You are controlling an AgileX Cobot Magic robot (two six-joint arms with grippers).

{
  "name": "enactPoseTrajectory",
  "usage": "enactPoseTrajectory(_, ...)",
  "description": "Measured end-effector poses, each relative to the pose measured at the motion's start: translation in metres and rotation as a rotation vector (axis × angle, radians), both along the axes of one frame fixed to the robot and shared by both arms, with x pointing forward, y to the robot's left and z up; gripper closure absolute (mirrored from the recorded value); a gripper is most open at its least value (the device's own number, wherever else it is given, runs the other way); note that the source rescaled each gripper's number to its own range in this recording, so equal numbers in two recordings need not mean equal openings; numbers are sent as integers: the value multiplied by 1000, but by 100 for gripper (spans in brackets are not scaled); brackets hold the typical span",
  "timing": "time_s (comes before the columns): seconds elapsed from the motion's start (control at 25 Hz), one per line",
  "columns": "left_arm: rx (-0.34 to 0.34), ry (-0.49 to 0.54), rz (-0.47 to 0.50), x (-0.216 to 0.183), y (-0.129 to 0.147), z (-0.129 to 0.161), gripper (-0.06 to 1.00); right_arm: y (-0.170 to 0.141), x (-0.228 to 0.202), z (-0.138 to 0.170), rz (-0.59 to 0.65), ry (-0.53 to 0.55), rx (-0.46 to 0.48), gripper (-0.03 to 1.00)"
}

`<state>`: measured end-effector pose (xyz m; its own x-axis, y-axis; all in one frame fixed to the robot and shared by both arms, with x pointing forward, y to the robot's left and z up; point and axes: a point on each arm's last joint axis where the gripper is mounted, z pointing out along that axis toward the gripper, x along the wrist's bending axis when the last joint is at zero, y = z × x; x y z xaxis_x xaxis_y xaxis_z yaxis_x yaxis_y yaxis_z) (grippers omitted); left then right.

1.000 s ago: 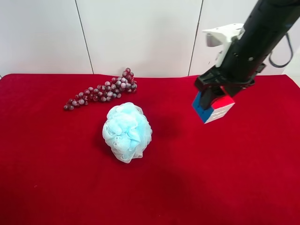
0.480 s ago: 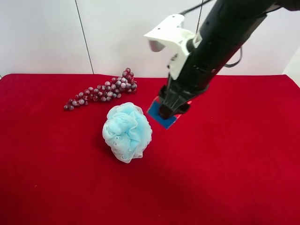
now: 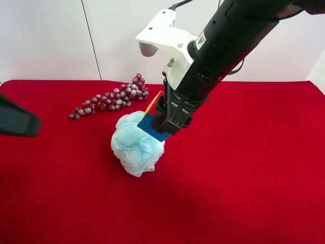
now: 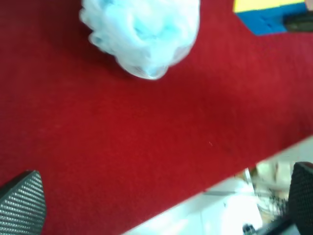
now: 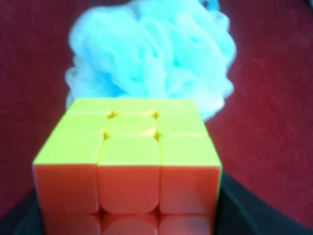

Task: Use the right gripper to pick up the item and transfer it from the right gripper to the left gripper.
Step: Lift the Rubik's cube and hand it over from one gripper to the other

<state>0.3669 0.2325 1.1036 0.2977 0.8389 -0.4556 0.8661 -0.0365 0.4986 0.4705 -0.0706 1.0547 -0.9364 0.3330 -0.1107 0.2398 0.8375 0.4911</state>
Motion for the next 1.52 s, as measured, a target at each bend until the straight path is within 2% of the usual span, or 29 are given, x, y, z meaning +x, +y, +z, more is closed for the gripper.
enactPoseTrajectory(0.24, 22, 94, -91, 42, -25, -3, -6, 7, -3, 3, 68, 5, 66, 97)
enactPoseTrajectory(0.32, 11, 128, -107, 53, -32, -6, -6, 9, -4, 4, 82, 2, 90, 97)
enactPoseTrajectory(0.56, -76, 209, -136, 77, -49, -22, -6, 13, -2, 8, 101, -39, 142, 97)
enactPoseTrajectory(1.08, -245, 253, -100, 109, -69, -43, -6, 15, -1, 9, 99, -41, 163, 97)
enactPoseTrajectory(1.52, -233, 324, -95, 121, -76, -66, -6, 15, -1, 9, 97, -41, 173, 97)
